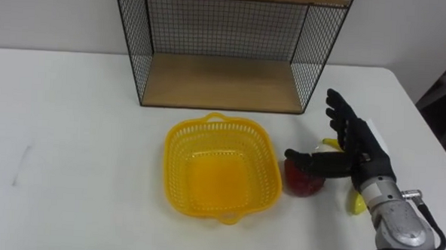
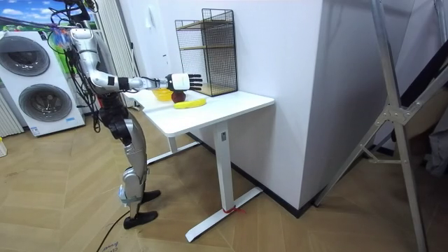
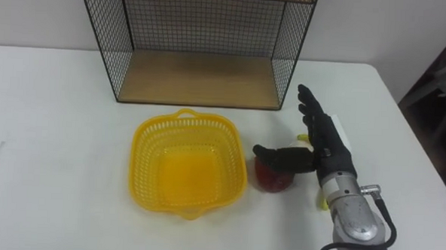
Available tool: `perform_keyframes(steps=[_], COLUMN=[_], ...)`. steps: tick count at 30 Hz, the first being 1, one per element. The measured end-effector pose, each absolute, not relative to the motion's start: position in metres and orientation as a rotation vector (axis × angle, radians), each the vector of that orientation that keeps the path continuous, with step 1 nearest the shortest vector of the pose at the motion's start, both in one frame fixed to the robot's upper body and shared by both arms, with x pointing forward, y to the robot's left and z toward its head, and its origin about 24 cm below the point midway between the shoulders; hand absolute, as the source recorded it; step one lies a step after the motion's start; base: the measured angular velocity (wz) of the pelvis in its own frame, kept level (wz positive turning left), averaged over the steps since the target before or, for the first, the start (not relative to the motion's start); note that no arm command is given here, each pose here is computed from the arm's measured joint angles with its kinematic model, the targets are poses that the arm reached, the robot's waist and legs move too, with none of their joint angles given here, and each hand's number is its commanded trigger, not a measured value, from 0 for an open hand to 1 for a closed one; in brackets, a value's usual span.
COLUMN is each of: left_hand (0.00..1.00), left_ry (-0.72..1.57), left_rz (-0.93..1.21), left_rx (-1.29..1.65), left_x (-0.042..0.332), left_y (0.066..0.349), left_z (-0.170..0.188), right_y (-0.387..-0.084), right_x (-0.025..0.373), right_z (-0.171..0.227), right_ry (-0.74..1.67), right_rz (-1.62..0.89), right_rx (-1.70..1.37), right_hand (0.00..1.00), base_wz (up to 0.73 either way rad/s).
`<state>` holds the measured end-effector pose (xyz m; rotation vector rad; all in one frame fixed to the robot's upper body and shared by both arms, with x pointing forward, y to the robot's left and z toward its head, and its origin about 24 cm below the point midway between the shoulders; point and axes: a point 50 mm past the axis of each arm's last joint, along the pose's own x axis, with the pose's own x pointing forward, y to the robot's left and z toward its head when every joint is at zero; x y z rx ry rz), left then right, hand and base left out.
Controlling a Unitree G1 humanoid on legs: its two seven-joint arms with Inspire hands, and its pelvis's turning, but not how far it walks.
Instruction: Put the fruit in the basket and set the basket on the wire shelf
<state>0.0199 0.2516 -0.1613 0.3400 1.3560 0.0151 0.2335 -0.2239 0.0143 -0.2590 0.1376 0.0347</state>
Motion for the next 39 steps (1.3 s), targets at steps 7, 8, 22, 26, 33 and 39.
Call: perform_keyframes(steps=[7,8,22,26,33,39], left_hand=[0.0,0.0,0.0,0.0,0.0,0.0], left_ry=[1.353,1.354,1.358,1.355,1.358,1.365], left_rz=[0.008,0.008,-0.017,-0.032,-0.034,-0.042], left_rx=[0.336,0.335,0.372,0.388,0.392,0.401], left_x=[0.022,0.021,0.021,0.023,0.023,0.021], left_y=[0.251,0.251,0.251,0.251,0.251,0.251], left_z=[-0.161,-0.161,-0.161,-0.161,-0.161,-0.162], right_y=[-0.221,-0.221,-0.221,-0.218,-0.216,-0.219], right_x=[0.231,0.229,0.21,0.21,0.206,0.211], right_z=[0.01,0.007,-0.016,-0.017,-0.03,-0.031], right_ry=[0.157,0.169,0.281,0.283,0.296,0.291], right_rz=[0.071,0.078,0.142,0.159,0.152,0.121], right_rx=[-0.292,-0.305,-0.384,-0.429,-0.458,-0.511], right_hand=[0.0,0.0,0.0,0.0,1.0,1.0], base_wz=[0.0,0.0,0.0,0.0,0.0,0.0])
